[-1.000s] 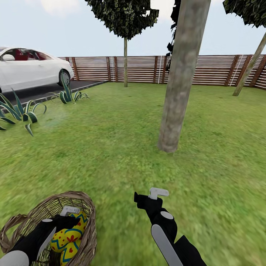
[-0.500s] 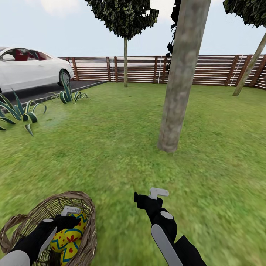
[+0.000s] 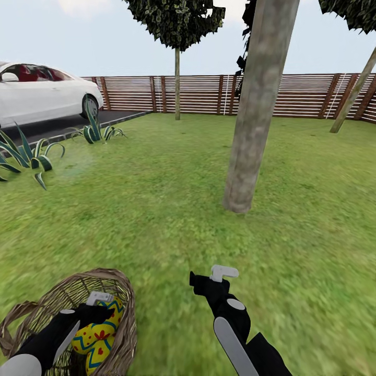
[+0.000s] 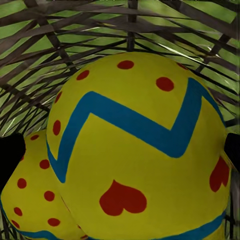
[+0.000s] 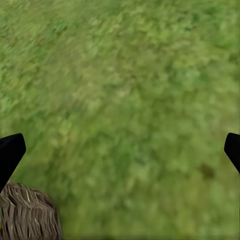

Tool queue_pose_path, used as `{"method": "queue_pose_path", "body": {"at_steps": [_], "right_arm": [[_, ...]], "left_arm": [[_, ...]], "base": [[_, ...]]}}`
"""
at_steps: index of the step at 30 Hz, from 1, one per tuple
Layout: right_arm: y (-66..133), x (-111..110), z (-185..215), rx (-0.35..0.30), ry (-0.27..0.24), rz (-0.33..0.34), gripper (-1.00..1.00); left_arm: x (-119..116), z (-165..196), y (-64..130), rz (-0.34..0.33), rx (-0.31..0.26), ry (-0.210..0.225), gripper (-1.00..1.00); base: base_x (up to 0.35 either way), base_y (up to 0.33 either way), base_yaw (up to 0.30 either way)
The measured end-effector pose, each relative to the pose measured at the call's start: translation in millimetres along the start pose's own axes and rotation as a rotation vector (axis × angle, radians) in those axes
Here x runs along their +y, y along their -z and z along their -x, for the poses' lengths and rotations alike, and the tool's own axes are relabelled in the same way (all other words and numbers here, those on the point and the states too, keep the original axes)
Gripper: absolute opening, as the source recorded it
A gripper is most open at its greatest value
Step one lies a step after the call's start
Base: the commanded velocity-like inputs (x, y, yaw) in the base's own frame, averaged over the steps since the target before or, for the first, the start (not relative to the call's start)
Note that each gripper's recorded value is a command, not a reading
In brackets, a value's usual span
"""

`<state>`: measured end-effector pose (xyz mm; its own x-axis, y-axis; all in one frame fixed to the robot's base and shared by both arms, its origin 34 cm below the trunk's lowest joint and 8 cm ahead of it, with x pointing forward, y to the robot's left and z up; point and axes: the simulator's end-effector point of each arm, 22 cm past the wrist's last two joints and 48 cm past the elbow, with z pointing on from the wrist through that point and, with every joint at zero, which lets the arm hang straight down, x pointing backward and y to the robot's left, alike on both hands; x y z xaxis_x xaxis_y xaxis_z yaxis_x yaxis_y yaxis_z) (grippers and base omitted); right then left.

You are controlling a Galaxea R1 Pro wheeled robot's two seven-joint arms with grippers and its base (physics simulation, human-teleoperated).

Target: Take the three Easter eggs out of the wicker basket on the lawn in the garden, then place them on the lawn next to a single tree (choose any tree) so that all three eggs are next to the same tree and none are left in the basket.

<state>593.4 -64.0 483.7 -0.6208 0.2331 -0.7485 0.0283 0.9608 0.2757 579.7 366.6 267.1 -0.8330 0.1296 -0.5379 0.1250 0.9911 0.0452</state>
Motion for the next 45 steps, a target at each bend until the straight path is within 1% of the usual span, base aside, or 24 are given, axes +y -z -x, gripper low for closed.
{"method": "queue_pose_path", "body": {"at_steps": [12, 16, 29, 32, 42, 45], "right_arm": [[0.0, 0, 0, 0.000, 0.001, -0.001, 1.00], [-4.9, -2, -7, 0.016, -0.002, -0.004, 1.00], [-5.0, -2, -7, 0.015, -0.002, -0.004, 1.00], [-8.6, -4, -12, 0.027, -0.004, -0.007, 1.00], [-8.7, -4, -12, 0.027, -0.004, -0.006, 1.00], [-10.9, -5, -16, 0.036, -0.005, -0.008, 1.00]], "left_arm": [[-3, 0, -0.4, -0.004, -0.001, 0.000, 1.00], [-4, -7, -5.5, -0.007, 0.015, 0.001, 1.00], [-4, -7, -5.4, -0.006, 0.015, 0.001, 1.00], [-5, -13, -9.2, -0.009, 0.027, 0.004, 1.00], [-5, -13, -9.3, -0.009, 0.027, 0.002, 1.00], [-6, -17, -11.8, -0.011, 0.034, 0.003, 1.00]], "base": [[0.000, 0.000, 0.000], [0.000, 0.000, 0.000], [0.000, 0.000, 0.000], [0.000, 0.000, 0.000], [0.000, 0.000, 0.000], [0.000, 0.000, 0.000]]}}
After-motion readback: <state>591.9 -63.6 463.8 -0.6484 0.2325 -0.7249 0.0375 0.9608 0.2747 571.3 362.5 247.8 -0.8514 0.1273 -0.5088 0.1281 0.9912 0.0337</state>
